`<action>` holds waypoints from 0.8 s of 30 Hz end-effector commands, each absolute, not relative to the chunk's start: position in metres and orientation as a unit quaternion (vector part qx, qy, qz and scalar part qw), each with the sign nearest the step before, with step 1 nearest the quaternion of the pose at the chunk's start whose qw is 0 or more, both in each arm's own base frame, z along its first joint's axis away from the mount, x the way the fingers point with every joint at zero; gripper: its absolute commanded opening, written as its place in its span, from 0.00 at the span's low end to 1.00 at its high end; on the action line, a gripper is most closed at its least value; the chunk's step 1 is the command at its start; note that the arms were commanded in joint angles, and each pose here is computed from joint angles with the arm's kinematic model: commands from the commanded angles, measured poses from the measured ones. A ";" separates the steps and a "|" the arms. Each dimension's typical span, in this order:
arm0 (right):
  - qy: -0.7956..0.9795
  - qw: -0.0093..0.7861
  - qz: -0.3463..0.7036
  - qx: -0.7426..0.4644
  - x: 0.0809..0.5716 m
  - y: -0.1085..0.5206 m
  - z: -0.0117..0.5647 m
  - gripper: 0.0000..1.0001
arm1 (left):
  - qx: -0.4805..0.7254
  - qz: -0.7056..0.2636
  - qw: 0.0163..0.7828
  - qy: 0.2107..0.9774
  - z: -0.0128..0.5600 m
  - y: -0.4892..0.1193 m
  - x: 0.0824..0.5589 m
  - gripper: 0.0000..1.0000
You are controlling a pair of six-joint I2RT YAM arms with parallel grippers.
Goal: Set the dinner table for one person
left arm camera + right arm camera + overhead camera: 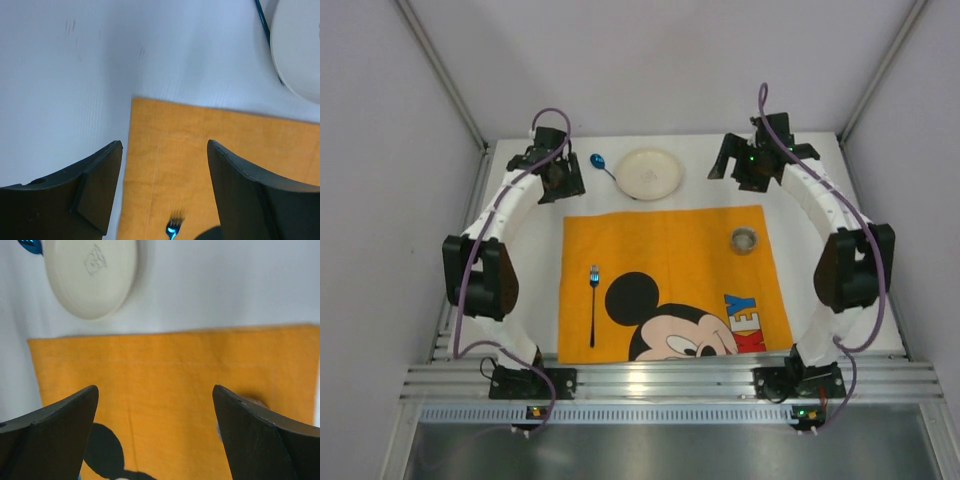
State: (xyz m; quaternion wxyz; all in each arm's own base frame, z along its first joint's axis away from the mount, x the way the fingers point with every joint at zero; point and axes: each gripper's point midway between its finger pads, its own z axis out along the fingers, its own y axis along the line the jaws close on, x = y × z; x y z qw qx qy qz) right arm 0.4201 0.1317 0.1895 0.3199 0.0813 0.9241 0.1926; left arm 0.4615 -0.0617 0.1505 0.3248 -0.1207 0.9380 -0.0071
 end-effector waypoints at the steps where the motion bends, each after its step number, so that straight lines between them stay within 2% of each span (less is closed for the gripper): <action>1: 0.895 0.340 0.284 0.050 0.478 0.193 0.206 0.96 | -0.138 -0.035 0.320 0.937 0.169 -0.065 0.415 0.74; 4: 0.892 0.324 0.314 0.034 0.514 0.231 0.185 0.88 | -0.153 -0.043 0.295 0.942 0.152 -0.063 0.370 0.74; 9: 0.891 0.296 0.340 0.050 0.560 0.265 0.138 0.79 | -0.171 -0.054 0.291 0.940 0.157 -0.060 0.331 0.74; 15: 0.894 0.293 0.333 0.066 0.576 0.285 0.106 0.77 | -0.179 -0.034 0.298 0.937 0.173 -0.048 0.308 0.74; 20: 0.903 0.290 0.312 0.062 0.570 0.303 0.085 0.73 | -0.181 -0.025 0.304 0.935 0.182 -0.043 0.299 0.74; 23: 0.905 0.285 0.307 0.072 0.569 0.312 0.071 0.57 | -0.181 -0.024 0.305 0.935 0.185 -0.041 0.295 0.74; 24: 0.906 0.280 0.306 0.080 0.569 0.315 0.064 0.45 | -0.180 -0.024 0.306 0.935 0.187 -0.041 0.294 0.74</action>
